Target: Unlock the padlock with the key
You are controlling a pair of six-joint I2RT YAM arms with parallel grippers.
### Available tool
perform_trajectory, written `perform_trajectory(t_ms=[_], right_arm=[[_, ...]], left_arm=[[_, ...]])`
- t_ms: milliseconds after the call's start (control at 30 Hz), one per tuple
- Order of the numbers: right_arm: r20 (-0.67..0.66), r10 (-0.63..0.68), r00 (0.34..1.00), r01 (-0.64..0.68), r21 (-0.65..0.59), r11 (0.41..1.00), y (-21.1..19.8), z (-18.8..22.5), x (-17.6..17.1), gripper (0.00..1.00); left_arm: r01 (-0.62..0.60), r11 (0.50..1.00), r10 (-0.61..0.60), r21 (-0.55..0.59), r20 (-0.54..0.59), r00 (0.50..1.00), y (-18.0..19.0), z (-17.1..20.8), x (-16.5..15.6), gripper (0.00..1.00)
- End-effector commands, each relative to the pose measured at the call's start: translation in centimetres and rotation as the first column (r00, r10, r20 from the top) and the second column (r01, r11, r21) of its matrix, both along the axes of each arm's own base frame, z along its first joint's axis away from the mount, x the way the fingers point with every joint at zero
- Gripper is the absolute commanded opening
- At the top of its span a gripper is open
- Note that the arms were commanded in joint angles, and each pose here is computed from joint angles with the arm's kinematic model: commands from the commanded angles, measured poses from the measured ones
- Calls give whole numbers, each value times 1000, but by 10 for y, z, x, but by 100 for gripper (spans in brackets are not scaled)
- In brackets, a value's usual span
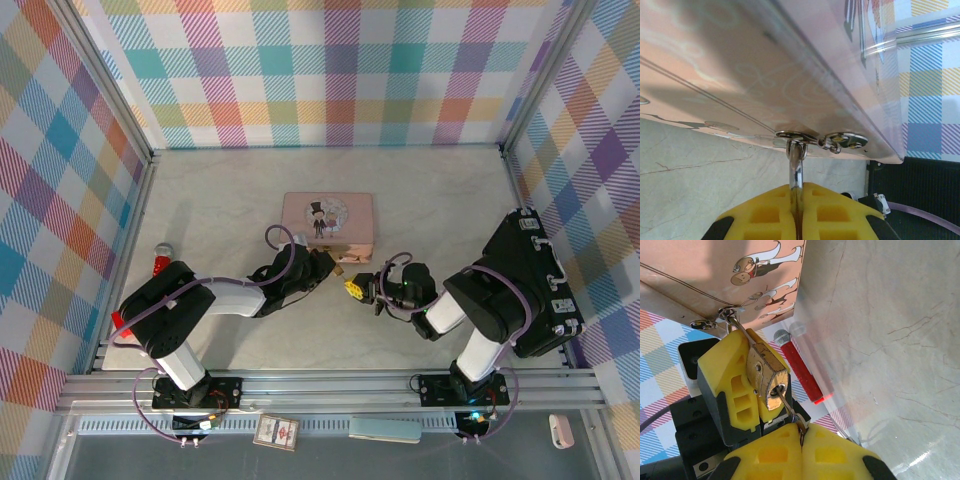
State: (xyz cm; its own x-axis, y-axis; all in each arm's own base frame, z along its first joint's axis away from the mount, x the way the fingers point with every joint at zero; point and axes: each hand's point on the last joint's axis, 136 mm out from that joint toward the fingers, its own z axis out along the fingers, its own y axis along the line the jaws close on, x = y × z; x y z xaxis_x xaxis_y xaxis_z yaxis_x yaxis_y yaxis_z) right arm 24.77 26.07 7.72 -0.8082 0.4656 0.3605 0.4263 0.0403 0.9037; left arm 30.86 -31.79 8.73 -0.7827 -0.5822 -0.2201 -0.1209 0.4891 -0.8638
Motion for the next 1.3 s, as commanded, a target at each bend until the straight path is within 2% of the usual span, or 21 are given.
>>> perform_trajectory(t_ms=[0,1267], right_arm=[[164,-59,985,49,61,997,3,43,27,0],[211,21,977,-7,-65,998,10,40,20,0]], left_arm=[[213,968,-206,-135,67,976,-47,38,-38,0],[219,966,-209,-140,80,975,-49,47,-38,0]])
